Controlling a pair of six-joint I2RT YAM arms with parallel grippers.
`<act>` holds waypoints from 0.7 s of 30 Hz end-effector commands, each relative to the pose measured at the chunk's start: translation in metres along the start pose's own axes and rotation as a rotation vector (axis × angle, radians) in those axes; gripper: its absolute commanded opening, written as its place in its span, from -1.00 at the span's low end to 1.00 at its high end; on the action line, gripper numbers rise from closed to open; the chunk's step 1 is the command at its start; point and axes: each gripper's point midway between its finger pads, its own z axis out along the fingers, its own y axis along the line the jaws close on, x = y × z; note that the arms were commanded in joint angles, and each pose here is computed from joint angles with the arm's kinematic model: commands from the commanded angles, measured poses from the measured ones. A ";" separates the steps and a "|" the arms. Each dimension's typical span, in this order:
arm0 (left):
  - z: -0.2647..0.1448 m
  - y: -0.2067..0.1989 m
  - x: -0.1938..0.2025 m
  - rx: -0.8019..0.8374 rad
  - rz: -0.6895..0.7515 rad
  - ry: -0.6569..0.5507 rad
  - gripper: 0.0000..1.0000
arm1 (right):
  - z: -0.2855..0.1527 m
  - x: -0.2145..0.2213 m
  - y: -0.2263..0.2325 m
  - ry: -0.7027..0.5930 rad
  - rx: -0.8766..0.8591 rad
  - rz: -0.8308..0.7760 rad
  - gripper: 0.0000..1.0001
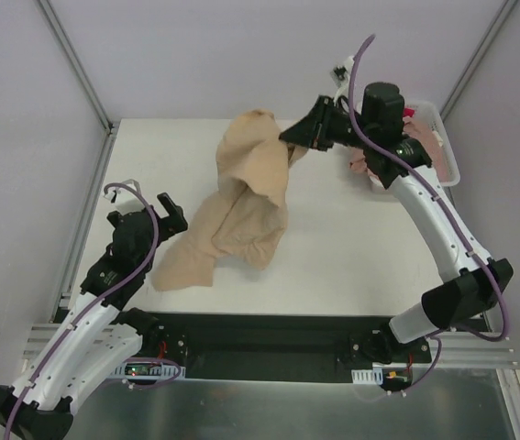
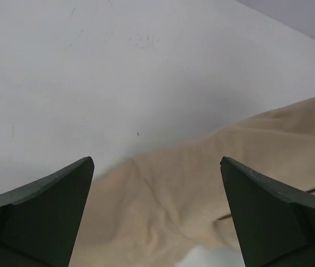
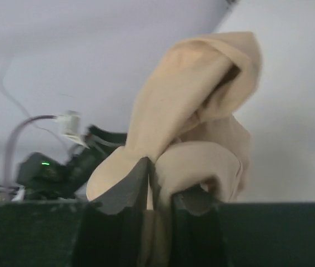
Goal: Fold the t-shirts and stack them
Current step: Move the tshirt to the center of the board
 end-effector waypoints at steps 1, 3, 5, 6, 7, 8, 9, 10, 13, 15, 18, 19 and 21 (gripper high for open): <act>-0.001 0.005 -0.005 -0.027 -0.043 -0.036 0.99 | -0.041 0.058 -0.130 0.009 0.348 0.122 -0.44; 0.000 0.004 -0.001 -0.029 -0.040 -0.013 0.99 | -0.083 0.083 -0.205 0.028 0.703 0.088 0.12; 0.002 0.003 0.008 -0.033 -0.049 0.033 0.99 | -0.129 0.106 -0.244 0.091 1.014 0.058 0.41; 0.002 0.003 0.013 -0.038 -0.056 0.056 0.99 | -0.141 0.110 -0.249 0.114 1.078 0.051 0.52; 0.001 0.006 0.022 -0.058 -0.074 0.093 0.99 | -0.152 0.116 -0.249 0.146 1.130 0.040 0.56; 0.002 0.007 0.030 -0.070 -0.080 0.126 0.99 | -0.161 0.114 -0.250 0.136 1.192 0.002 0.66; 0.002 0.011 0.038 -0.089 -0.089 0.149 0.99 | -0.164 0.112 -0.242 0.125 1.201 -0.032 0.75; 0.000 0.016 0.047 -0.121 -0.115 0.182 0.99 | -0.163 0.111 -0.237 0.126 1.206 -0.066 0.82; 0.000 0.030 0.067 -0.204 -0.161 0.234 0.98 | -0.129 0.129 -0.200 0.172 1.085 -0.173 0.93; -0.003 0.045 0.085 -0.269 -0.169 0.299 0.99 | -0.100 0.157 -0.185 0.234 0.955 -0.151 0.93; -0.005 0.071 0.105 -0.371 -0.253 0.386 0.98 | -0.042 0.204 -0.154 0.324 0.781 -0.166 0.93; -0.004 0.088 0.107 -0.440 -0.315 0.385 0.99 | -0.019 0.220 -0.135 0.342 0.711 -0.192 0.93; -0.005 0.098 0.118 -0.478 -0.366 0.410 0.99 | 0.015 0.254 -0.132 0.408 0.680 -0.174 0.91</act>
